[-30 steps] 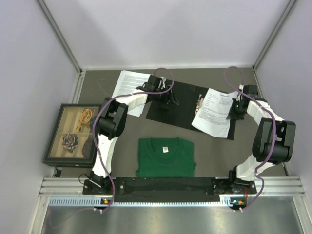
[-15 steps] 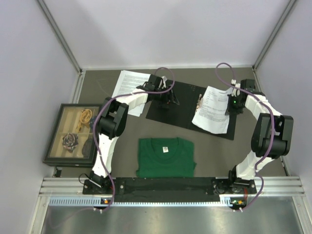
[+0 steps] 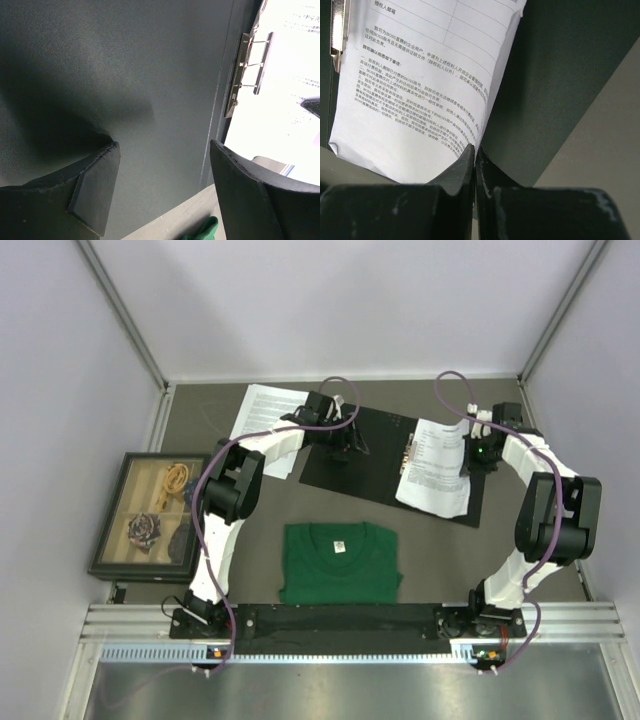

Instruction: Put the files into the folder

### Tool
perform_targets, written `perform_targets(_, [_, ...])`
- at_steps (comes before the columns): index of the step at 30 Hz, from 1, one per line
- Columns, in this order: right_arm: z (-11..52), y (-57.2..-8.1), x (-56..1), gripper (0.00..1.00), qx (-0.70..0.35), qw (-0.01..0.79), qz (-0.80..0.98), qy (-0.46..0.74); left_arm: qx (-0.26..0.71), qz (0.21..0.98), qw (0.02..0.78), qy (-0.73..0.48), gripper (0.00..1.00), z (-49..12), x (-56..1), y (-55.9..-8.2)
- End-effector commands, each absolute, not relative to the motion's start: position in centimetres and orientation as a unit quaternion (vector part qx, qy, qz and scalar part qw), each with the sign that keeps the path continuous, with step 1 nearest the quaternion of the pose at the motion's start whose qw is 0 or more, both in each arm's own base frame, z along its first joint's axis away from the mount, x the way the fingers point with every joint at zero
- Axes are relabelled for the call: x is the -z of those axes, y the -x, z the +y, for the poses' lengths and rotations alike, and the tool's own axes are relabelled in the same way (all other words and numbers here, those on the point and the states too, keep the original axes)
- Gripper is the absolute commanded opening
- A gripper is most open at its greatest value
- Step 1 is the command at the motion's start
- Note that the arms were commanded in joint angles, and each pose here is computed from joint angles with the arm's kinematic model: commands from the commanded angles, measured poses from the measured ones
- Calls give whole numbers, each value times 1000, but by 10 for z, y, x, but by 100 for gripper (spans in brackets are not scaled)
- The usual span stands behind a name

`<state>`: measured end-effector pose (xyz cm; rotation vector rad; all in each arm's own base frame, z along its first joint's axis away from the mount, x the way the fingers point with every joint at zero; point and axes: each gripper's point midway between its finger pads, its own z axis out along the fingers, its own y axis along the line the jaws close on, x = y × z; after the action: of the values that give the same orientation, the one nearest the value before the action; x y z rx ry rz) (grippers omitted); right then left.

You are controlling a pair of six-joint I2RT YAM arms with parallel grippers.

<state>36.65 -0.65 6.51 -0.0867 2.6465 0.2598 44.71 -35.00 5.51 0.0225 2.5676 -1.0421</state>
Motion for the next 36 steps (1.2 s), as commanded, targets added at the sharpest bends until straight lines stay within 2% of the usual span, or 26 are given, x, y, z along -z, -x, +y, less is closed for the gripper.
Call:
perform_targets(1, [-1,-390,-80,0,-102,280,953,58,354,917,182,-11,78,-345,-39,-451])
perform_targets(13, [-4,-394,-80,2,-85,295,950,59,352,918,183,-14,78,-345,-39,-450])
perform_targets(14, [-3,-394,-81,4,-85,295,950,59,354,917,183,-13,78,-345,-40,-451])
perform_targets(18, [-9,-393,-81,29,-67,289,954,38,364,913,184,-15,81,-348,-52,-450])
perform_targets(20, [-26,-392,-86,34,-23,286,958,7,385,903,189,-13,82,-351,-76,-448])
perform_targets(22, [-40,-388,-96,43,18,285,958,-28,411,886,213,-10,84,-352,-114,-453])
perform_targets(23, [-58,-390,-111,46,68,296,951,-48,418,880,224,-9,84,-349,-128,-456])
perform_targets(26, [-81,-389,-152,55,131,315,936,-82,437,860,266,-7,86,-332,-183,-464])
perform_targets(27, [-84,-390,-160,62,139,321,933,-86,441,855,273,-4,86,-324,-194,-465])
perform_targets(29, [-86,-394,-189,64,147,353,917,-110,461,840,287,11,87,-300,-221,-465])
perform_targets(30, [-84,-397,-197,65,147,365,911,-121,464,841,277,24,87,-290,-215,-461])
perform_targets(31, [-69,-406,-211,66,142,391,903,-111,478,828,292,31,86,-280,-234,-460])
perform_targets(34, [-16,-429,-234,69,111,449,884,-70,463,830,301,75,86,-231,-225,-464])
perform_targets(35, [46,-446,-244,70,23,485,874,-6,445,837,302,101,84,-207,-216,-470])
perform_targets(36, [86,-456,-234,70,-45,483,874,17,427,844,301,122,83,-192,-204,-472])
